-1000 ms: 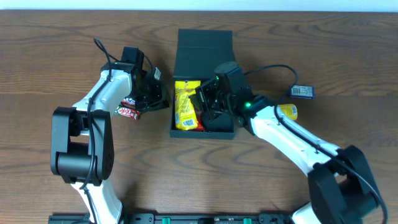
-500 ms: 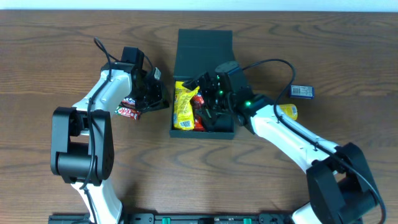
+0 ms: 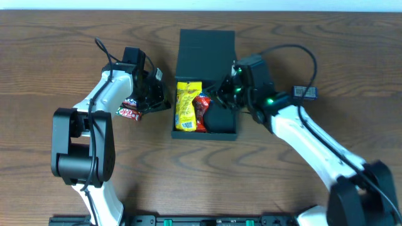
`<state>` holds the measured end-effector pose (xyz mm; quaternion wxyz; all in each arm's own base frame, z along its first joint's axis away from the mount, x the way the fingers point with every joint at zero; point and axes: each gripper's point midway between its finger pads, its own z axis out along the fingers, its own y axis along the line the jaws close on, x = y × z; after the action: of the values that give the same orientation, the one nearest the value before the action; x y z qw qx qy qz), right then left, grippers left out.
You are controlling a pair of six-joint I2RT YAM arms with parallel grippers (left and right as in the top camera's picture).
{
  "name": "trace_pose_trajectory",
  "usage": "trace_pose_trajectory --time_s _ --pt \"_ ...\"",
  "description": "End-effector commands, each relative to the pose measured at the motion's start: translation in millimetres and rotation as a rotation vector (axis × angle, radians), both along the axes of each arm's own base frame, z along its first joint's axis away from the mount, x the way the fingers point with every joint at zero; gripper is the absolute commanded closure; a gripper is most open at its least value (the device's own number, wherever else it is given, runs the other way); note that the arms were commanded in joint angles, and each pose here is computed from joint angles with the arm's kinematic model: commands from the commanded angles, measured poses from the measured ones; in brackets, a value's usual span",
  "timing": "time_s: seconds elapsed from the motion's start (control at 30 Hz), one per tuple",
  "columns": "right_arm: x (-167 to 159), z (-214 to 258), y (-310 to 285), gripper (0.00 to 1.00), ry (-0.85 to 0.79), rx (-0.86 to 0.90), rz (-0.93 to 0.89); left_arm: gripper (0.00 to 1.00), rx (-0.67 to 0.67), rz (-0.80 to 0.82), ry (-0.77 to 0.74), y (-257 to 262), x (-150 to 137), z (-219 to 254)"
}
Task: Pack container
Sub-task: 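Push the yellow bag down into the box with the right gripper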
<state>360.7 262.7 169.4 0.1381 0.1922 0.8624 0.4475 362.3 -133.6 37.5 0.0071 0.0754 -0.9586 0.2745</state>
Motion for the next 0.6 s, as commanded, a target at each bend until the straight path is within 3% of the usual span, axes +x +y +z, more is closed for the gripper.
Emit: trace_pose_trajectory --time_s 0.0,0.1,0.33,0.57 --pt "-4 40 1 0.99 -0.205 -0.007 0.099 0.94 0.008 0.004 0.009 2 -2 -3" --pt "-14 49 11 0.99 -0.232 0.034 0.175 0.94 0.007 0.004 0.009 2 -1 -3" --pt "-19 -6 43 0.99 -0.101 0.099 0.318 0.94 0.008 0.004 0.009 2 -2 -3" --pt "-15 -43 51 0.99 -0.003 0.135 0.34 0.94 0.008 0.003 0.011 2 -2 -3"
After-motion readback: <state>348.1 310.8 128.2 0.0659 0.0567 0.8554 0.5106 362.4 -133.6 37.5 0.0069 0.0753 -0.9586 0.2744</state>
